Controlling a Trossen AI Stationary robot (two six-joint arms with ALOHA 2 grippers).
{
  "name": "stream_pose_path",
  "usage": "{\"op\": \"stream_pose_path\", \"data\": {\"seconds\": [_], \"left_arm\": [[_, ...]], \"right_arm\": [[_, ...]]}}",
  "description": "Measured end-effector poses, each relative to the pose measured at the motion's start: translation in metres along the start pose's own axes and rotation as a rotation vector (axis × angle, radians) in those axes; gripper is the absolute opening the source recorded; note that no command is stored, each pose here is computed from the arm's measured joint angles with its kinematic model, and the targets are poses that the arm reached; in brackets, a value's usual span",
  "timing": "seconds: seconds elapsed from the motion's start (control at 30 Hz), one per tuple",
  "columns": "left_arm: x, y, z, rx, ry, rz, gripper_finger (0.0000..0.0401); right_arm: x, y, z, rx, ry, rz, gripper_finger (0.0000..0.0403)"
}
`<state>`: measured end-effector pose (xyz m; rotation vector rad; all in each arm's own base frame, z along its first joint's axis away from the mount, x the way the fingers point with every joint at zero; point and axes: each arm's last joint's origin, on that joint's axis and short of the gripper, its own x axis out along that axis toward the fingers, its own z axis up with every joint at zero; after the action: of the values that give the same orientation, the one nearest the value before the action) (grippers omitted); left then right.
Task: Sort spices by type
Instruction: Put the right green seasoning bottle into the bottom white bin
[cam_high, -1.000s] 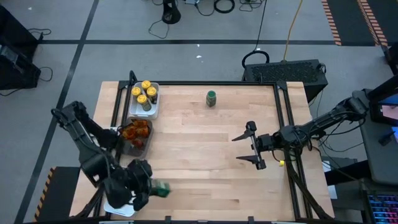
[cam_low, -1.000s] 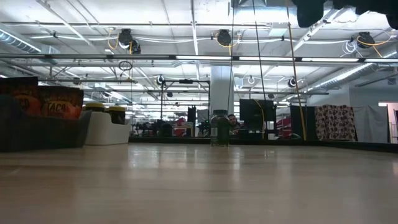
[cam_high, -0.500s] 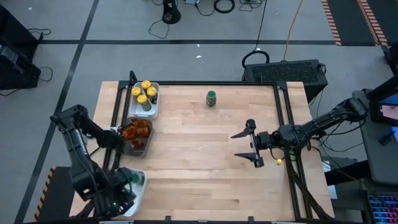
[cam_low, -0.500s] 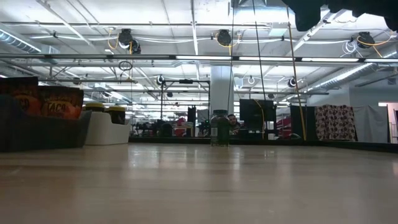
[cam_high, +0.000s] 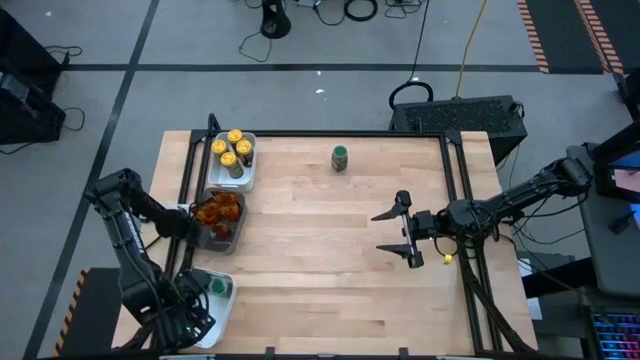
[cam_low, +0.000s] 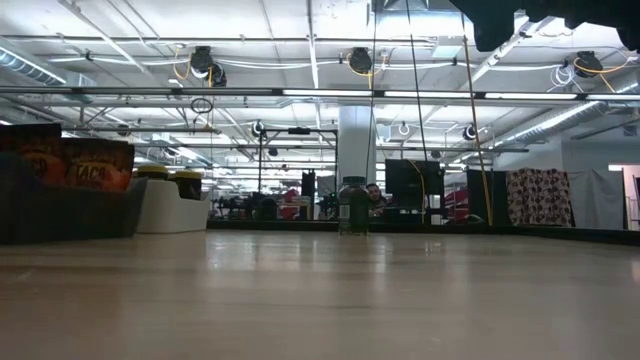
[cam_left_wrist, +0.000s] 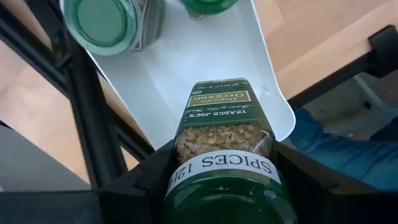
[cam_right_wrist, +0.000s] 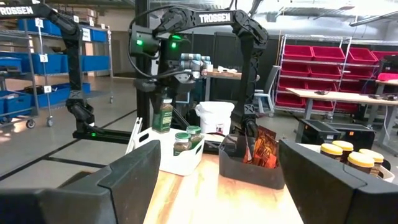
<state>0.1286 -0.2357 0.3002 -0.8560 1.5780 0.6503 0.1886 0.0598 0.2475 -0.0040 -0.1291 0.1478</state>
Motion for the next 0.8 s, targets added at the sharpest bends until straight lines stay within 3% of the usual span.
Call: {"op": "stream_pose_path", "data": {"seconds": [0.23, 0.8], "left_arm": [[0.014, 0.002, 0.001, -0.049, 0.053, 0.048, 0.0211], [0.023, 0.006, 0.004, -0.06, 0.032, 0.087, 0.0211]], "right_arm": [[0.0, 0.0, 0.0, 0.0, 0.001, 0.002, 0.0306], [0.0, 0.0, 0.0, 0.0, 0.001, 0.002, 0.0306]]}}
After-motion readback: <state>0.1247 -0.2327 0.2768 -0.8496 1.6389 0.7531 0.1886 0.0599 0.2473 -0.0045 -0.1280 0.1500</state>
